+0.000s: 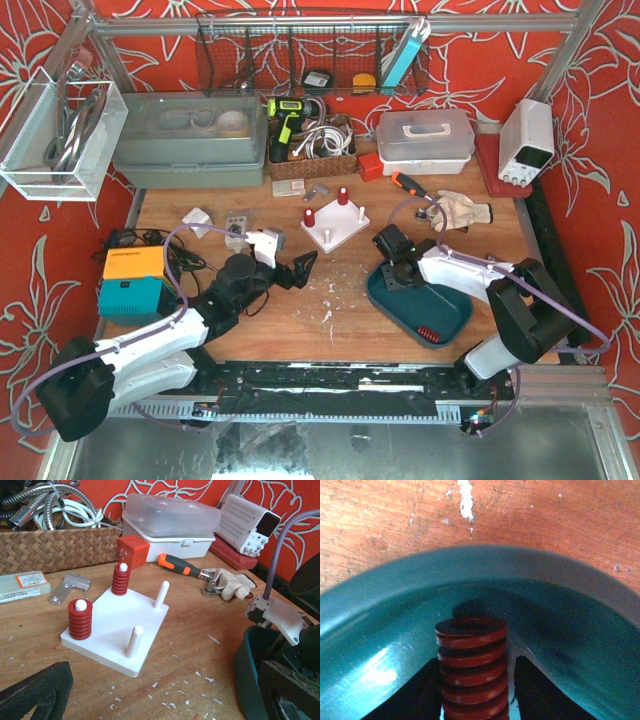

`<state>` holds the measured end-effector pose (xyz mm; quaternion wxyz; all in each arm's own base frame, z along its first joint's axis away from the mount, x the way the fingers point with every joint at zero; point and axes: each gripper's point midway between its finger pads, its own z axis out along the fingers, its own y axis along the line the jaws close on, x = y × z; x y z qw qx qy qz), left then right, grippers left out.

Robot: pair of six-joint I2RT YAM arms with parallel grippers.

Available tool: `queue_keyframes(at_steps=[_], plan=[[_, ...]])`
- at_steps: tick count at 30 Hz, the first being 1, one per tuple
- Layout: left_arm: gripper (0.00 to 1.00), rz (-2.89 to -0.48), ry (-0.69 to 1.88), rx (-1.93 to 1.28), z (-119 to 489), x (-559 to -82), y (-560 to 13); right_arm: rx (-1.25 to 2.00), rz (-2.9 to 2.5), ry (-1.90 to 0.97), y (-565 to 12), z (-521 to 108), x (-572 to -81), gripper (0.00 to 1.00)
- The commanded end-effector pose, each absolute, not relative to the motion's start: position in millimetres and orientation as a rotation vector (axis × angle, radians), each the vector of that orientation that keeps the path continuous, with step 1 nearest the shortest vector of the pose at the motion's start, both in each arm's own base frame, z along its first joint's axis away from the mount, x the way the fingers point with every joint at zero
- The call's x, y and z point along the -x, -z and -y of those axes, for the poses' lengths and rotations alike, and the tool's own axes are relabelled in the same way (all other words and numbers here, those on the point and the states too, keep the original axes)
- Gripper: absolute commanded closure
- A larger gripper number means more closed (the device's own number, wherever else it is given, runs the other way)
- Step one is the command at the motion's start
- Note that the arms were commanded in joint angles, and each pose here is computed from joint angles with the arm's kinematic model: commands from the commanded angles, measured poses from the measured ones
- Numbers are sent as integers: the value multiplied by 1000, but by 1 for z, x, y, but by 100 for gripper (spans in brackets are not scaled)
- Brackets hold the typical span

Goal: Install the large spring

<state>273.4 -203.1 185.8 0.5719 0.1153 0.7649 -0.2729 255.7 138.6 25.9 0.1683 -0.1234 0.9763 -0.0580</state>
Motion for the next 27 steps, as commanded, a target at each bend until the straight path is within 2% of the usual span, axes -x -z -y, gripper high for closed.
queue_keyframes(at_steps=[1, 6, 11, 19, 27], plan=[[0, -1768, 636, -269, 204, -275, -193, 337, -2812, 217, -17, -128, -249, 62], [0, -1775, 612, -259, 200, -276, -188, 318, -2742, 177, -31, -128, -254, 76], [0, -1793, 611, -266, 204, -279, -187, 305, -2662, 154, -53, -127, -259, 84], [0, -1815, 587, -257, 202, -282, -179, 260, -2477, 79, -114, -119, -261, 99], [0, -1854, 568, -231, 200, -284, -172, 364, -2235, -134, -174, -141, -264, 100]])
